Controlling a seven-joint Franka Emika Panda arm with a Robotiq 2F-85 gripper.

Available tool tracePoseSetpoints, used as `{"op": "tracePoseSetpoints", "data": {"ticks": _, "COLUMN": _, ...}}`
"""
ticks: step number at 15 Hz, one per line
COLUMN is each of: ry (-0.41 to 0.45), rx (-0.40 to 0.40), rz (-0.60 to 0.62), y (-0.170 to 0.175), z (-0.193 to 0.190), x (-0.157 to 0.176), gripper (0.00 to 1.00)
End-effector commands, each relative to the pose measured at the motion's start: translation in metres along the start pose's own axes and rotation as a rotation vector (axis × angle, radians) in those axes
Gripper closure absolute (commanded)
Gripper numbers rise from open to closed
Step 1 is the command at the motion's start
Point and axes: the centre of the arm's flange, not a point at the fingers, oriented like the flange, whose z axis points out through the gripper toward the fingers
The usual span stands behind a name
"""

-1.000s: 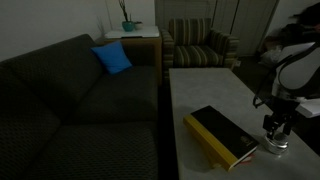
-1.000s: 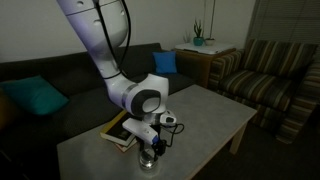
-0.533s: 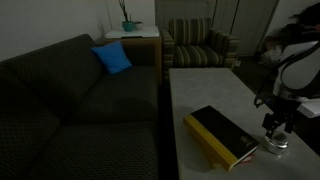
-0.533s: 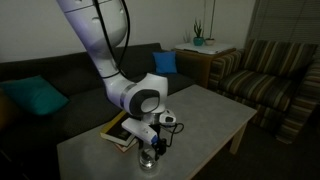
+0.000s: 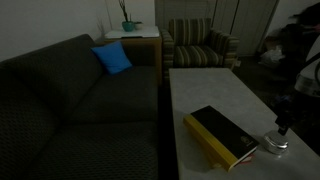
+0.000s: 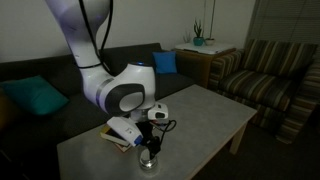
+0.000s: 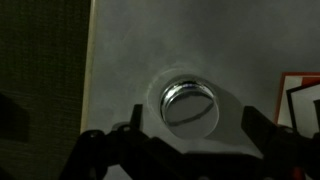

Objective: Pick the lid on the table and put it on the silver bottle

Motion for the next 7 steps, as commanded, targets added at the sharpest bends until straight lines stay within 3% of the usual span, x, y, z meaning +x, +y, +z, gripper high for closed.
{"op": "tracePoseSetpoints", "data": {"ticks": 1, "ry": 0.042, "rx": -0.017, "rz": 0.011, "y": 0.0, "z": -0.033, "x": -0.031, "gripper": 0.0}}
{"op": "tracePoseSetpoints", "data": {"ticks": 7, "ry": 0.09, "rx": -0.036, "rz": -0.019, "y": -0.003, "z": -0.052, "x": -0.033, "gripper": 0.0}}
